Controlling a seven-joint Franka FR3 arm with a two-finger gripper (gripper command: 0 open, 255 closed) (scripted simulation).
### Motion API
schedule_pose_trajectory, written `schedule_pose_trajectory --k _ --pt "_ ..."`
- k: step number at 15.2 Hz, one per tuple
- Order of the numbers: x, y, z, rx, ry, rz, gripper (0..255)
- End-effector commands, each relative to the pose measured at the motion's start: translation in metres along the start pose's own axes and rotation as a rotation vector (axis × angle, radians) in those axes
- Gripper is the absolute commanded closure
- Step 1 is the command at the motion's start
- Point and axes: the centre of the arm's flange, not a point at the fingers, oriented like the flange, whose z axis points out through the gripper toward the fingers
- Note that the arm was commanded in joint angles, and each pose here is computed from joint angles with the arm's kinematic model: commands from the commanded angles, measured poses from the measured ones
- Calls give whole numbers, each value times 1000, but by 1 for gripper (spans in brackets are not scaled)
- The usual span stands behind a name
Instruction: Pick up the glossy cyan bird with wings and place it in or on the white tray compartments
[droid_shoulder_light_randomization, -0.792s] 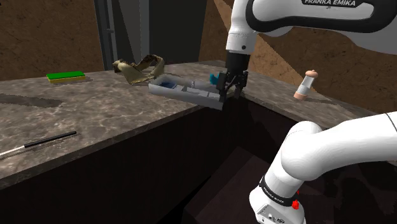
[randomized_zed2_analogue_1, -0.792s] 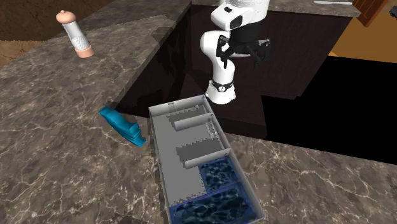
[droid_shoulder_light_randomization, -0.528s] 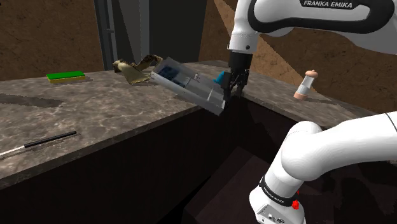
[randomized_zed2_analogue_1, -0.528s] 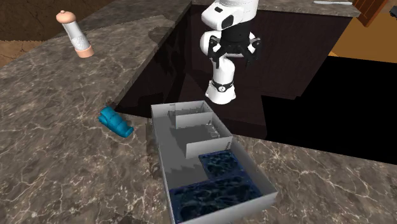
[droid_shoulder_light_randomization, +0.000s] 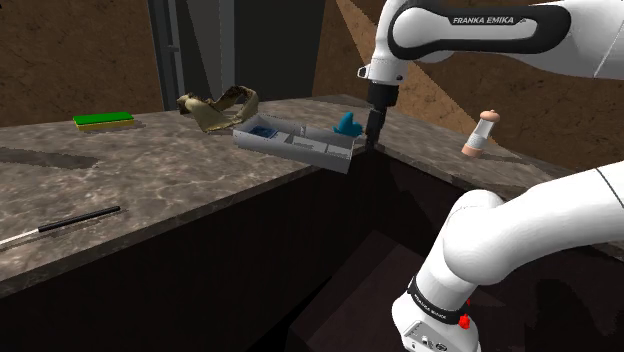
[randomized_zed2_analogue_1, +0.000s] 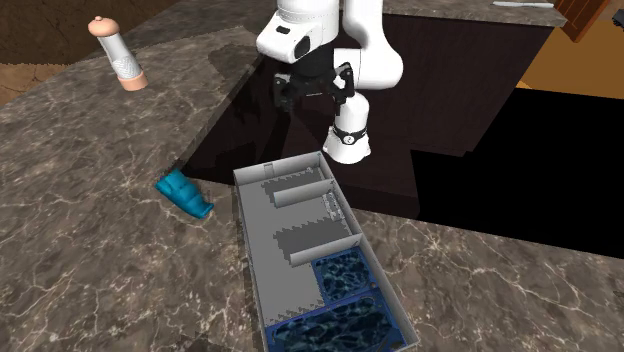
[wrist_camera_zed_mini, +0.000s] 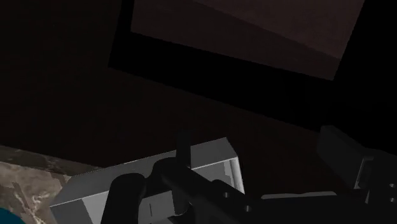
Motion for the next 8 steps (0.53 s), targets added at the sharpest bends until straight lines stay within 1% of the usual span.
schedule_pose_trajectory --k 1,8 --pt "0 25 0 -11 3 -90 0" --pt "31 106 -1 -43 18 -379 0"
